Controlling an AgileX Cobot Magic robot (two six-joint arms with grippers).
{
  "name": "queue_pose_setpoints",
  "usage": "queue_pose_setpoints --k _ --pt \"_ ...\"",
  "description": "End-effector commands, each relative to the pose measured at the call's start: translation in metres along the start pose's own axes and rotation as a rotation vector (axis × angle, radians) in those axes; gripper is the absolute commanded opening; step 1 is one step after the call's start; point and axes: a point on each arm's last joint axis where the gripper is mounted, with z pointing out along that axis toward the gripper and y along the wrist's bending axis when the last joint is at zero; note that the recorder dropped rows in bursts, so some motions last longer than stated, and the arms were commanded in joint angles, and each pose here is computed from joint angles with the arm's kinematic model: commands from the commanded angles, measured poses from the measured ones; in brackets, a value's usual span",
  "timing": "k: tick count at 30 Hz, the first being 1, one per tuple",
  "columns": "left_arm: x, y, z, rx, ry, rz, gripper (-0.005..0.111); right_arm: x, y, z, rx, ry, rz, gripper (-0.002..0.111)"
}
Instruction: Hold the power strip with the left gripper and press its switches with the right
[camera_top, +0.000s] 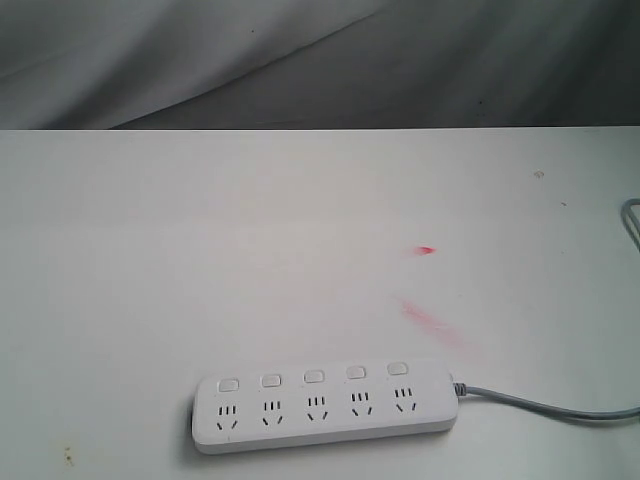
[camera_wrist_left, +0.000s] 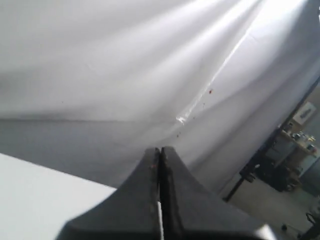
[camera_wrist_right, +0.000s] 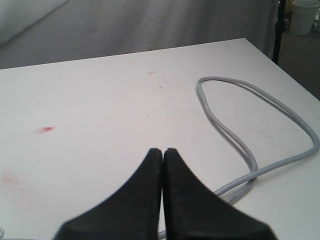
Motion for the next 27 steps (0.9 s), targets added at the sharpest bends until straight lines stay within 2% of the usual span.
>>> queue_pose_setpoints --k 1,4,5,6,10,15,18,22,25,27 --pt "-0.008 -0.012 -0.024 -0.026 -0.1 0.269 0.001 0.0 -0.001 0.0 0.006 -0.014 -0.006 0.0" --pt "-0.01 -0.018 -0.041 -0.079 -0.149 0.563 0.001 0.0 -0.001 0.0 0.006 -0.014 -0.006 0.0" --pt "-0.013 -0.019 -0.048 -0.111 -0.183 0.631 0.001 0.0 -0.001 0.0 0.006 -0.014 -0.006 0.0" --pt "-0.015 -0.021 -0.053 -0.131 -0.213 0.648 0.001 0.0 -0.001 0.0 0.006 -0.014 -0.006 0.0" --pt "-0.025 -0.027 -0.076 -0.206 -0.373 0.66 0.001 0.0 -0.001 0.0 0.006 -0.014 -0.006 0.0" --pt "-0.028 -0.035 -0.096 -0.204 -0.482 0.614 0.001 0.0 -0.001 0.0 0.006 -0.014 -0.006 0.0" --pt "-0.023 -0.039 -0.097 -0.155 -0.454 0.626 0.001 0.0 -0.001 0.0 0.006 -0.014 -0.006 0.0" --pt "-0.01 -0.047 -0.092 -0.016 -0.326 0.644 0.001 0.0 -0.001 0.0 0.006 -0.014 -0.006 0.0" --pt "-0.002 -0.052 -0.091 0.065 -0.253 0.581 0.001 0.0 -0.001 0.0 0.006 -0.014 -0.006 0.0" --pt "0.0 -0.052 -0.09 0.079 -0.233 0.513 0.001 0.0 -0.001 0.0 0.006 -0.014 -0.006 0.0"
